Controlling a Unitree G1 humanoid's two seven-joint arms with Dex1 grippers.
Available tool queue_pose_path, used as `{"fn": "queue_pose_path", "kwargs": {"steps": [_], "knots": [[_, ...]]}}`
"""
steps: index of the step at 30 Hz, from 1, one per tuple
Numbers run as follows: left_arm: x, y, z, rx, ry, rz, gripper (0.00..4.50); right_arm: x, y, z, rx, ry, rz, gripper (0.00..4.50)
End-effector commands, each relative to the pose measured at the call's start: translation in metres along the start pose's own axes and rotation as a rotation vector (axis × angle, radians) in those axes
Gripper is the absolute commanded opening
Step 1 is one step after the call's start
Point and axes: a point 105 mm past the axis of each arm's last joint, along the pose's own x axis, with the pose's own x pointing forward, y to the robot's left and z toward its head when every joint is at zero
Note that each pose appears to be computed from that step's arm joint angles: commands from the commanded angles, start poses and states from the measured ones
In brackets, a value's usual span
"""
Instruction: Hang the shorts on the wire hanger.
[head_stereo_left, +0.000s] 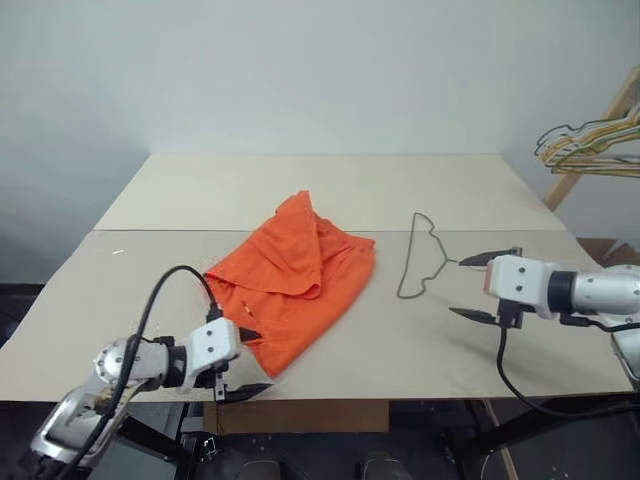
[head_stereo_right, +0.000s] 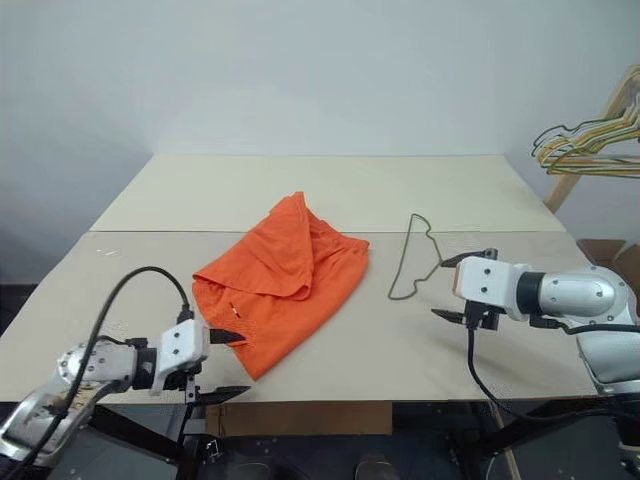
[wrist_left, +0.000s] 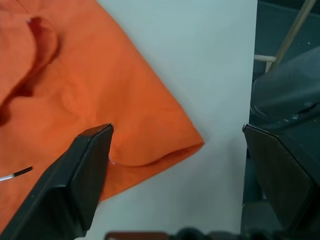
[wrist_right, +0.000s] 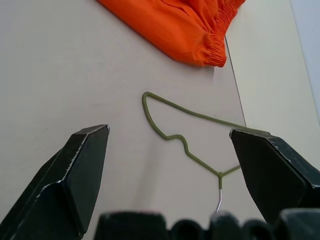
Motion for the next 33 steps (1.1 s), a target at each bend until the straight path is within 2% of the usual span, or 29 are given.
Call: {"fn": "queue_pose_path", "kwargs": {"steps": [1,4,7,9,17,19,22,25,28,33], "knots": [[0.011,0.008,0.0,0.033,0.016,0.019,4.5,-0.004,-0.006,0.009,-0.024,-0.018,-0.04,4.47],[0.019,0.011,-0.003,0.023,0.047,0.032,4.5,-0.005,-0.004,0.01,-0.032,-0.009,-0.029,4.47],[0.022,0.008,-0.006,0.019,0.091,-0.019,3.9,-0.008,-0.004,0.01,-0.041,0.005,-0.024,4.5],[0.022,0.008,-0.008,0.03,0.116,-0.027,3.33,-0.009,-0.004,0.01,-0.048,0.014,-0.024,4.5],[0.026,0.016,-0.012,0.039,0.145,0.007,0.52,-0.004,-0.001,0.009,-0.061,0.02,-0.017,4.5],[0.026,0.016,-0.013,0.038,0.148,0.01,0.01,-0.002,0.0,0.009,-0.062,0.017,-0.015,4.5],[0.023,0.016,-0.011,0.043,0.135,0.015,0.01,0.006,0.004,0.008,-0.086,0.016,-0.01,4.5],[0.014,0.009,0.001,0.066,0.056,-0.025,0.01,0.019,0.007,0.008,-0.103,0.001,-0.023,4.5],[-0.002,0.0,0.008,0.07,0.012,-0.05,0.01,0.037,0.008,0.017,-0.078,-0.084,-0.051,4.5],[-0.039,0.004,0.015,0.088,0.01,0.041,0.01,0.074,0.009,0.019,-0.257,-0.078,-0.066,4.5]]}}
